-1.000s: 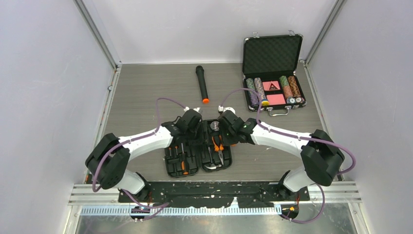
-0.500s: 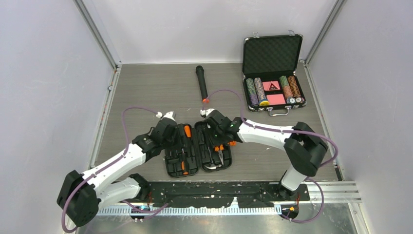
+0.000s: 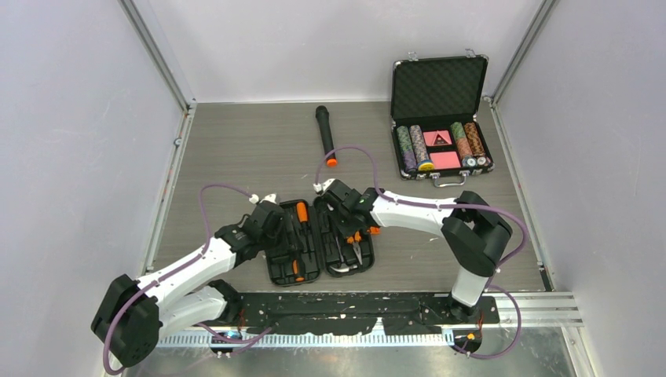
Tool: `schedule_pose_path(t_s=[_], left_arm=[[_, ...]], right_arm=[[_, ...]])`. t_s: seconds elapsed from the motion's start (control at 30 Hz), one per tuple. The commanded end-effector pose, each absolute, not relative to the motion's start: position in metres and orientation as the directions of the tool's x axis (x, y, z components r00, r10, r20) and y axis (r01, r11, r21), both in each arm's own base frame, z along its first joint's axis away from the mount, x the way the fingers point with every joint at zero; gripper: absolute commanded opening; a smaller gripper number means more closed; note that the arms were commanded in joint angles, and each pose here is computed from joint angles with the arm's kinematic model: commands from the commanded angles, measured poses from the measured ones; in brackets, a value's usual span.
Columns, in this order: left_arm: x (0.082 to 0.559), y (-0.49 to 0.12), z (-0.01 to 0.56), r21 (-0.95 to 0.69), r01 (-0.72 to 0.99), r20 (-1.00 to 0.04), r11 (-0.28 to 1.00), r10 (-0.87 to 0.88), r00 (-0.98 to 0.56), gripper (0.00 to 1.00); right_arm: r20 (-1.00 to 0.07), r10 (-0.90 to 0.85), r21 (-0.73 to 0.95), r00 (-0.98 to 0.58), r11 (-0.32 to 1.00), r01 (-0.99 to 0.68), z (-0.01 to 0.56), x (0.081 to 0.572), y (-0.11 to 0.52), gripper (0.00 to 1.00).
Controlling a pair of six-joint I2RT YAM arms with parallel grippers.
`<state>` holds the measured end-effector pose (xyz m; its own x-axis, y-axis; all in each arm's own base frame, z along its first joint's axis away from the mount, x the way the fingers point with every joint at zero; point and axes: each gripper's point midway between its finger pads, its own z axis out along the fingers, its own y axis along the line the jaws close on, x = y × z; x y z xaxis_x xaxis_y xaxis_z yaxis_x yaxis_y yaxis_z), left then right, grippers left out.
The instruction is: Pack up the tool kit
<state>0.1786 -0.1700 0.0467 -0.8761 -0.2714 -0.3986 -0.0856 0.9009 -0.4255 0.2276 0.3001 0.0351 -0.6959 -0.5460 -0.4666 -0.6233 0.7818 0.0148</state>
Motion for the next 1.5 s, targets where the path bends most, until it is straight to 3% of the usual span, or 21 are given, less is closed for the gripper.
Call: schedule_pose_path(t_s=[0.0,0.33,0.6,0.8,1.03,1.37,1.47], left_arm=[[0.181,-0.17,0.045,-0.434,-0.096,-0.401,0.896,-0.288,-0.87,0.52],[0.181,-0.166,0.044,-0.419,-0.099,-0.408,0.903,-0.284,-0.868,0.52],[0.183,-0.169,0.048,-0.428,-0.088,-0.414,0.9,-0.281,-0.866,0.52],[0.182,-0.169,0.047,-0.432,-0.088,-0.411,0.897,-0.283,-0.866,0.51],[0.182,-0.171,0.047,-0.441,-0.088,-0.407,0.893,-0.286,-0.868,0.51],[0.182,-0.169,0.047,-0.442,-0.089,-0.415,0.893,-0.292,-0.862,0.51],[0.181,-0.17,0.048,-0.446,-0.086,-0.412,0.891,-0.29,-0.864,0.51]], right_arm=[[-0.463,-0.646,-0.085,-0.607,0.714,-0.695,0.047,0.232,0.303,0.06],[-0.483,-0.675,-0.064,-0.558,0.663,-0.746,0.046,0.221,0.312,0.09],[-0.559,-0.497,0.113,-0.663,0.747,-0.656,0.055,0.212,0.332,0.09],[-0.604,-0.388,0.158,-0.696,0.798,-0.582,0.054,0.224,0.332,0.09],[-0.666,-0.307,0.172,-0.679,0.823,-0.541,0.068,0.239,0.329,0.09],[-0.705,-0.325,0.151,-0.631,0.8,-0.58,0.055,0.24,0.326,0.09],[-0.708,-0.331,0.151,-0.624,0.793,-0.591,0.059,0.242,0.329,0.15]])
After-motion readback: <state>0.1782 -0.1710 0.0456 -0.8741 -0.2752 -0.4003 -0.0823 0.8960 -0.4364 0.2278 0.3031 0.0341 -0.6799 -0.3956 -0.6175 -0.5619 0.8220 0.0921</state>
